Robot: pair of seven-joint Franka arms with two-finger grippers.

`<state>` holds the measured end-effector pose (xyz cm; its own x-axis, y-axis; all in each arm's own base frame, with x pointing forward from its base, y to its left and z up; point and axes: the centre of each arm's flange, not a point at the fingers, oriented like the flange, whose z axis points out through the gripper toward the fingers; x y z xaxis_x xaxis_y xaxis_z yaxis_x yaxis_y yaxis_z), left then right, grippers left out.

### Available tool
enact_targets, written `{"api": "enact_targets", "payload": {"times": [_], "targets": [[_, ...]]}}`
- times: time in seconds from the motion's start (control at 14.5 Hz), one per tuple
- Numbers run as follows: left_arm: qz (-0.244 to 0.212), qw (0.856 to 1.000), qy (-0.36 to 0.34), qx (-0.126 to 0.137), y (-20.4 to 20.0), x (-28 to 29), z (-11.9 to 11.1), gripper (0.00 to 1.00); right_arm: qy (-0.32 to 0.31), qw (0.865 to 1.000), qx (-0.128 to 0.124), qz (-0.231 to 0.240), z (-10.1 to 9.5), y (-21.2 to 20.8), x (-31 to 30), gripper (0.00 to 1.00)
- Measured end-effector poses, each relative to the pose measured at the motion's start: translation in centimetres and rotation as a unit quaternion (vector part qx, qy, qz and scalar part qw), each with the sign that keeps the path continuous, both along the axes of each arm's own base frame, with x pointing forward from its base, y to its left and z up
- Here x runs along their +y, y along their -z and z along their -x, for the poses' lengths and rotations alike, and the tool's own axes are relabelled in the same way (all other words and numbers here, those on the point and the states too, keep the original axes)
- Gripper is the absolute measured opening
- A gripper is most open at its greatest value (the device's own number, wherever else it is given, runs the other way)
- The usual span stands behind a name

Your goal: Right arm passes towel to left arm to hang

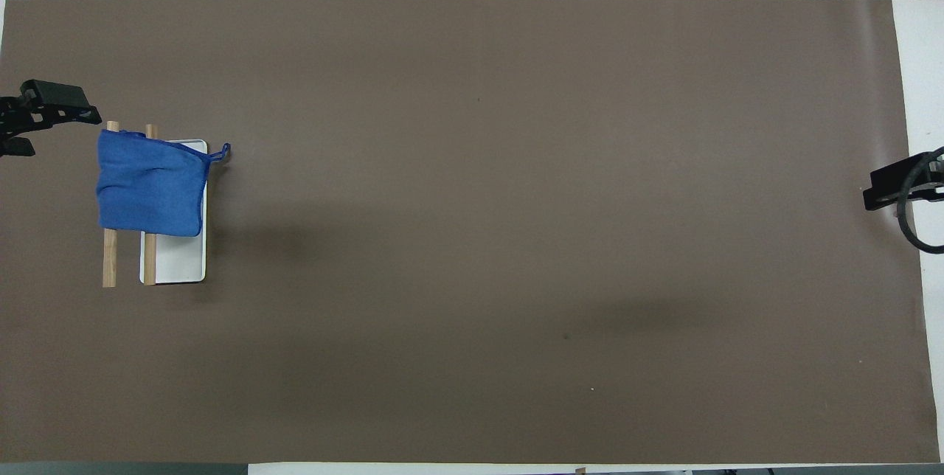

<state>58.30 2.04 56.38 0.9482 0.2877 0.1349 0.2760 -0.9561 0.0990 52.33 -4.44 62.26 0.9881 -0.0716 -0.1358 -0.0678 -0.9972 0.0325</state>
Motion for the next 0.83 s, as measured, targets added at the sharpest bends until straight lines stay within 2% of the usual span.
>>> {"api": "enact_targets", "payload": {"times": [0.35, 0.62, 0.83], "targets": [[-0.005, 0.997, 0.073, 0.041, -2.0, -1.3, 0.8, 1.0, 0.0, 1.0, 0.0, 0.0, 0.0, 0.0, 0.0, 1.0], [-0.004, 0.989, 0.125, 0.078, -1.7, -2.7, 1.8, 1.0, 0.0, 1.0, 0.0, 0.0, 0.0, 0.0, 0.0, 1.0], [-0.004, 0.986, 0.138, 0.088, -1.8, -2.9, 2.3, 1.0, 0.0, 1.0, 0.001, 0.0, 0.0, 0.0, 0.0, 1.0]]}}
